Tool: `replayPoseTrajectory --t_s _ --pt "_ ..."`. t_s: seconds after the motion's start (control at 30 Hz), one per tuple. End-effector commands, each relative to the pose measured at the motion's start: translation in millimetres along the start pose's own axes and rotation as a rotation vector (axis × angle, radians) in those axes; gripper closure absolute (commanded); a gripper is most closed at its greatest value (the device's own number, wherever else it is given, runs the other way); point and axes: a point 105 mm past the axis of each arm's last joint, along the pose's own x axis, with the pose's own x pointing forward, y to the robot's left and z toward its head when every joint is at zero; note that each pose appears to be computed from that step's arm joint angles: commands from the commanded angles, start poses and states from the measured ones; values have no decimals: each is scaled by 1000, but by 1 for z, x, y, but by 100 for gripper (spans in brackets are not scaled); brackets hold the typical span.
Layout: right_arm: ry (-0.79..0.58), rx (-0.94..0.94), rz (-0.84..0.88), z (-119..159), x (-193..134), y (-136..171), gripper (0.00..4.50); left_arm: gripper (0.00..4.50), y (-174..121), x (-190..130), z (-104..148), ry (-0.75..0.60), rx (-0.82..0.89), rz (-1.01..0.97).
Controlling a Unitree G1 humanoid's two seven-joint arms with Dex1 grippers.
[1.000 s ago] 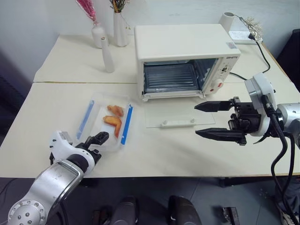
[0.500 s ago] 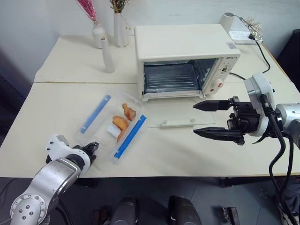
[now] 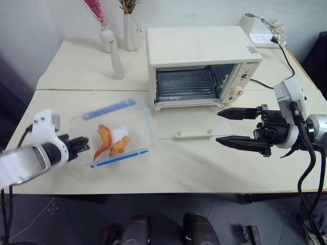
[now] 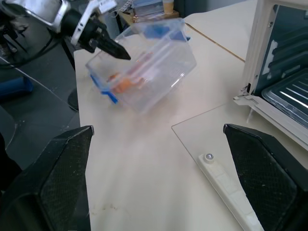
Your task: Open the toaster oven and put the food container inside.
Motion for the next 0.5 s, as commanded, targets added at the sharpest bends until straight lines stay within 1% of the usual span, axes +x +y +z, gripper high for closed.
replayPoseTrajectory --t_s 0.03,0.13,0.3,0.4,0.5 --pt "-17 -38 -36 6 -6 2 0 443 -26 7 11 29 65 -148" --pt "-19 -36 -55 5 -8 3 0 443 -47 15 25 40 89 -225" --pt "-14 -35 -102 3 -16 5 0 443 -83 47 50 61 120 -267" --pt "-9 -39 -140 3 -24 4 0 443 -104 64 57 90 183 -289" --pt "-1 -41 -202 2 -35 1 0 443 -122 81 55 150 259 -298"
